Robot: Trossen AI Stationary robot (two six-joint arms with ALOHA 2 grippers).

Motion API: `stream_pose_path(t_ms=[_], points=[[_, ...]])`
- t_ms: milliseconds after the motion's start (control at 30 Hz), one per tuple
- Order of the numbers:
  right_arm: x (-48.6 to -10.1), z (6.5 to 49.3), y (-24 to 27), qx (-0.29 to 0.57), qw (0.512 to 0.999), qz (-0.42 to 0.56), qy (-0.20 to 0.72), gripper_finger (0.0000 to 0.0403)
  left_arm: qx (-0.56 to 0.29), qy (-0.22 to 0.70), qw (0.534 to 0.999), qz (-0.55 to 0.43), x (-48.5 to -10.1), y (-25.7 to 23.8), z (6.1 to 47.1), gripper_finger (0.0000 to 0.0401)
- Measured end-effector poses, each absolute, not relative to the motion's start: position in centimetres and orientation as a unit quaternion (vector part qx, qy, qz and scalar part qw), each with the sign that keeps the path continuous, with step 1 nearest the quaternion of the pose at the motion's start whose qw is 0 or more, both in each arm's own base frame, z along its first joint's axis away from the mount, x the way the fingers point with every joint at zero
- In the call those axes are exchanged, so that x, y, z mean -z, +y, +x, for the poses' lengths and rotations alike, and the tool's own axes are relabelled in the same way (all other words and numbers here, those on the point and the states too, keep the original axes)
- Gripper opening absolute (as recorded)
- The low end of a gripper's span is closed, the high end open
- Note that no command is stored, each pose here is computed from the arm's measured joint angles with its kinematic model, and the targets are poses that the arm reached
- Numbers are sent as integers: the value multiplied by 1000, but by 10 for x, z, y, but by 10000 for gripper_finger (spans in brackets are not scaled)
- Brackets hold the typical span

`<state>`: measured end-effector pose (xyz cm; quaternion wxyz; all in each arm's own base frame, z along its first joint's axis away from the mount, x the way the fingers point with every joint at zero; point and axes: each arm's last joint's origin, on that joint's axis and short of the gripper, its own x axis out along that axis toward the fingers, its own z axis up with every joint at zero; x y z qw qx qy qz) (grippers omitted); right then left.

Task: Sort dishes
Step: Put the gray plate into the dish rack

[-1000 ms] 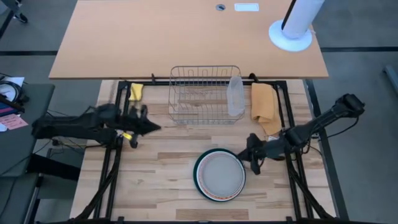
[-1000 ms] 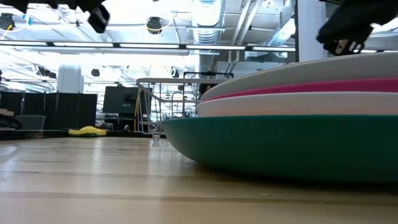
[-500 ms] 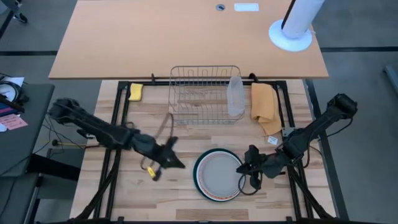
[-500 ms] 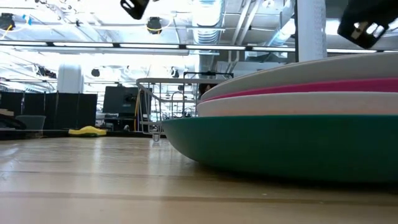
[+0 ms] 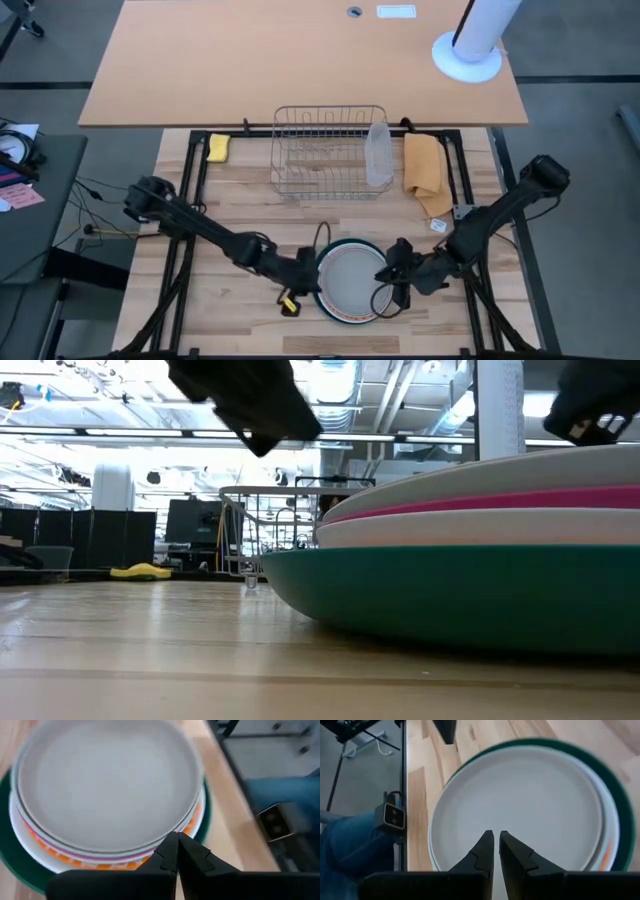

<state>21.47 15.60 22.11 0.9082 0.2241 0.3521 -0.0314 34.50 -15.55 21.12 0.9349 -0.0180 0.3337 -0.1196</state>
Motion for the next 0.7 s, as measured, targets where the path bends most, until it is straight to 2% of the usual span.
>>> stream_pose_path(t_ms=[300, 700], points=[[-212, 211, 168, 28, 900, 233, 368, 34, 68, 338, 939, -3, -205, -153, 352, 0], [-215, 211, 172, 17, 900, 252, 355, 34, 52, 348, 936, -5, -187, -150, 359, 0]])
